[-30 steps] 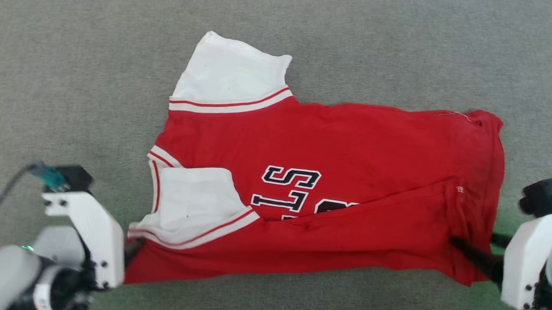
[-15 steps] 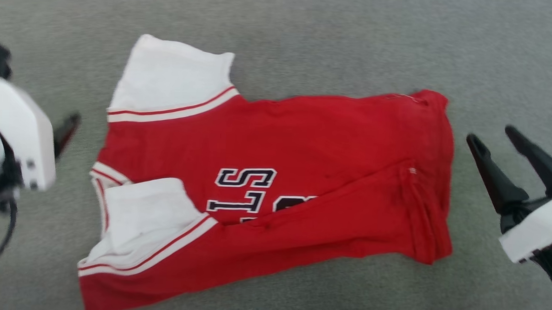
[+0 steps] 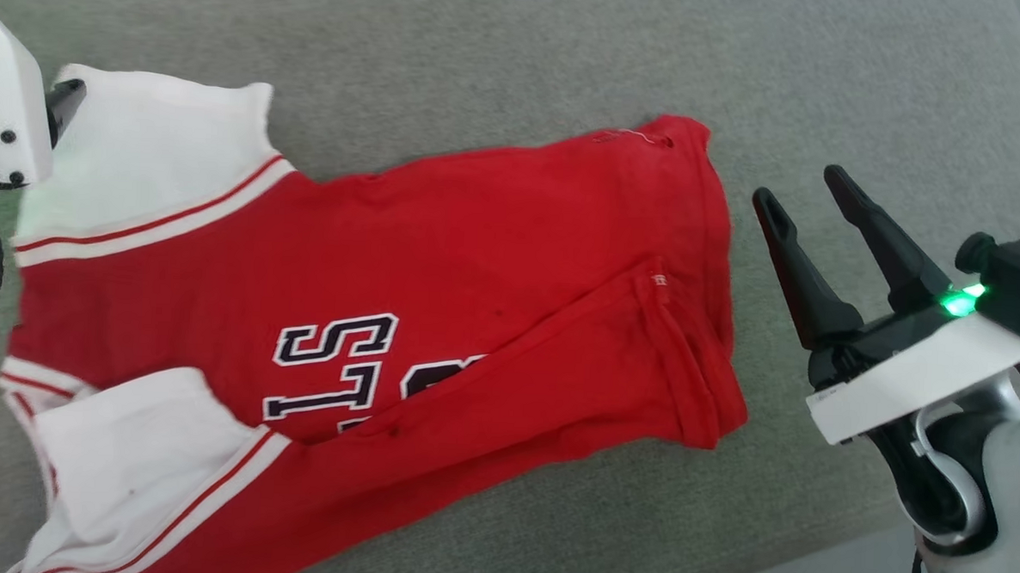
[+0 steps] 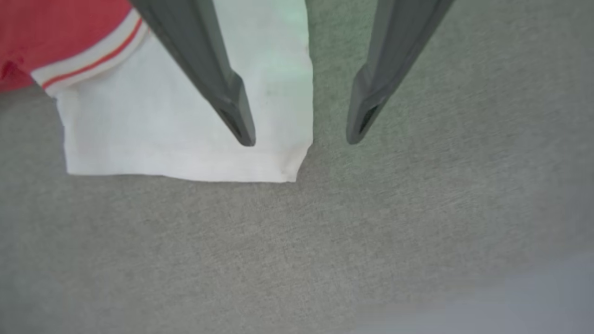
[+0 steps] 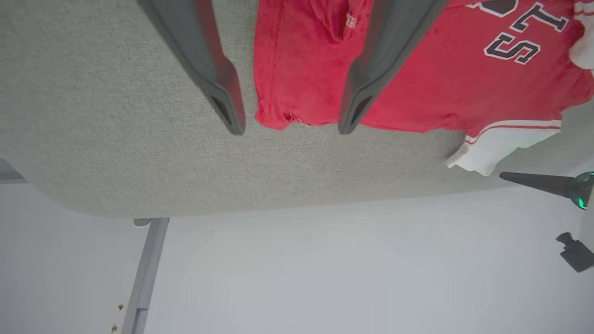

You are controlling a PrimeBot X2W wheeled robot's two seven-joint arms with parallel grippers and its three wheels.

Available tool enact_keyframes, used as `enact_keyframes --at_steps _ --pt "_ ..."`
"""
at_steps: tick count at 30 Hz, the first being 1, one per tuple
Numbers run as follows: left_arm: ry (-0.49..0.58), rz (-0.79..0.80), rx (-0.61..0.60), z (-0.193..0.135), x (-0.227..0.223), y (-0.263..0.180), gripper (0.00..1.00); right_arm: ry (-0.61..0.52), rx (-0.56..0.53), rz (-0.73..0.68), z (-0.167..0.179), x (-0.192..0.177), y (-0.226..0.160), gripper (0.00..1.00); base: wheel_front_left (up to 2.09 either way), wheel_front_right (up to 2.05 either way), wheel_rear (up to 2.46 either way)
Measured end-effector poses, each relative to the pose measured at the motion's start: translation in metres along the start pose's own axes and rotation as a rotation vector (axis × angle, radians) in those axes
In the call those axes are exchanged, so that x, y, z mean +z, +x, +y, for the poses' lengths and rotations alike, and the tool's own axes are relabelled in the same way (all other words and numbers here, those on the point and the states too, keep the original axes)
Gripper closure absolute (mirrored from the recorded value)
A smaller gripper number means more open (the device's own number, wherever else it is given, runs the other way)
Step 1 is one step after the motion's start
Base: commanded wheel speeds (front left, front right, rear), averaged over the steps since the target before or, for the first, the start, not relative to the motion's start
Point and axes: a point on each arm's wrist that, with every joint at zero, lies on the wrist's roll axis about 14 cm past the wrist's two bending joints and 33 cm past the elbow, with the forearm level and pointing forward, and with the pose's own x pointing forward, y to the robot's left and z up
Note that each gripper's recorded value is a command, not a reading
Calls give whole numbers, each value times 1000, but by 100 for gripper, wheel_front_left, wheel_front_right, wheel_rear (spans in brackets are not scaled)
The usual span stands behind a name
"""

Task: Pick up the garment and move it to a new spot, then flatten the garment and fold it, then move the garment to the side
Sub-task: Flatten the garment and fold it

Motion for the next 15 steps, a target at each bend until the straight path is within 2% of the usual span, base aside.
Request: enact_keyframes --at_steps 5,10,11,12,15 --pt "-63 121 0 -4 -21 34 0 -22 -15 37 -10 -10 5 0 0 0 0" --pt "-96 208 23 -2 -29 43 0 -39 -11 105 -16 -21 14 0 0 0 0" --pt "-102 221 21 -3 -30 43 32 -47 -5 125 -16 -23 17 0 0 0 0" --pt "-98 228 13 -5 -30 44 100 -48 -4 146 -17 -26 20 0 0 0 0" --pt "-97 238 2 -8 -31 44 100 -65 13 197 -18 -29 33 0 0 0 0"
